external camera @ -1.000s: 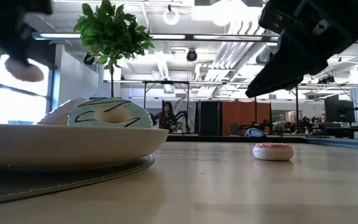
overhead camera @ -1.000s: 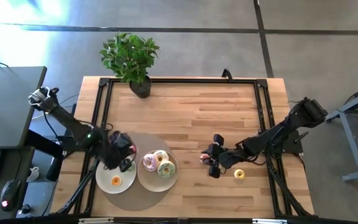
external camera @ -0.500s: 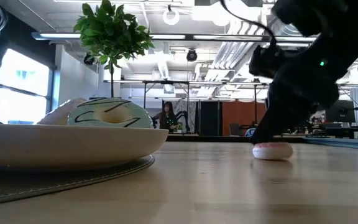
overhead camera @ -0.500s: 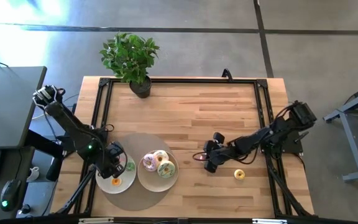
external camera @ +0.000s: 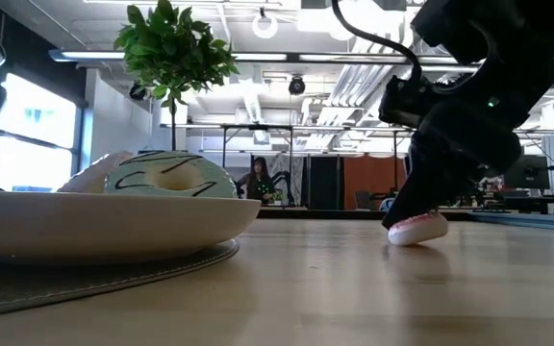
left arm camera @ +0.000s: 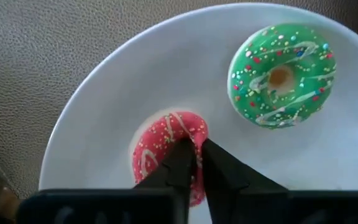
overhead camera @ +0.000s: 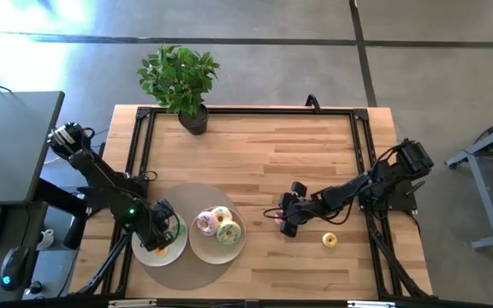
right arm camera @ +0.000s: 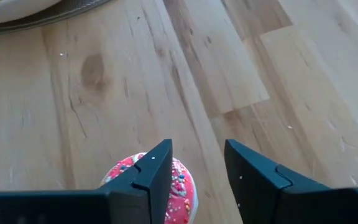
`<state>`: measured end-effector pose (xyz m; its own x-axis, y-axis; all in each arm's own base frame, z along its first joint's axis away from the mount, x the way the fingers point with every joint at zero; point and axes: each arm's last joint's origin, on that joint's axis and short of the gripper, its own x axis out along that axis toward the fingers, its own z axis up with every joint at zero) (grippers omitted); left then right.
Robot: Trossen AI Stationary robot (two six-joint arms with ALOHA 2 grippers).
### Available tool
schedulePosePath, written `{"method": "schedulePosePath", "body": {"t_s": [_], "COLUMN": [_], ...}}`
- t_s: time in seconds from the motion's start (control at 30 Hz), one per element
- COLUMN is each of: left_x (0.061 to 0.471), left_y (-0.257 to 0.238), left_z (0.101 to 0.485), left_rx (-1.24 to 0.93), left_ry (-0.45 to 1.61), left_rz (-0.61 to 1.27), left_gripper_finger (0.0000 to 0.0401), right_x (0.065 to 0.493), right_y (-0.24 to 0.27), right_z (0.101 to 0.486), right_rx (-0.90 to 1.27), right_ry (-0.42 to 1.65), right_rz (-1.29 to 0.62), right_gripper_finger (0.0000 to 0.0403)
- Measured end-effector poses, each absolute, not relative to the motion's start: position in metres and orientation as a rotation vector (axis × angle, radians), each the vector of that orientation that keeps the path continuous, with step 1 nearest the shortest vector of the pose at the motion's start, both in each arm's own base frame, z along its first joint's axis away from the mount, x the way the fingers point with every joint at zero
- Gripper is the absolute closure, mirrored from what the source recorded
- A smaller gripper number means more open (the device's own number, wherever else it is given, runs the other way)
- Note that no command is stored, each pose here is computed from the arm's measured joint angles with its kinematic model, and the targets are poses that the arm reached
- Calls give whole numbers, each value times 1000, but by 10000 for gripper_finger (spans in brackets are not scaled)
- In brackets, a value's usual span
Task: Pick & Place donuts
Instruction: Put the top small pink donut on the white plate
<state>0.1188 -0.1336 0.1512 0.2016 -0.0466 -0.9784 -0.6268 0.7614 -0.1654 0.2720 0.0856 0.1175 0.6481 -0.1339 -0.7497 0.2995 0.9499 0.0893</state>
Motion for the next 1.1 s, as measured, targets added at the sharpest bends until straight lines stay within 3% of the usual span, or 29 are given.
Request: {"method": "schedulePosePath", "body": {"t_s": [0.2,0.37,0.63,1.1], "left_x": [119,119,123,125], "left_y": [-135,-136,-140,-140], "left_z": [151,153,169,176], "left_rx": [-623,-622,-608,-594], "left_ry": [1362,1369,1352,1327], "left_rz": [406,401,417,436], "left_gripper_finger": [290,252,245,245], "right_x": [272,271,267,259], "right_y": [87,89,88,89], "right_z": [117,122,147,131], "right_rx": [237,223,227,262], "right_ry": [848,857,800,958], "right_rz": [-202,-128,-60,-87], "right_gripper_finger": [264,265,265,265]}}
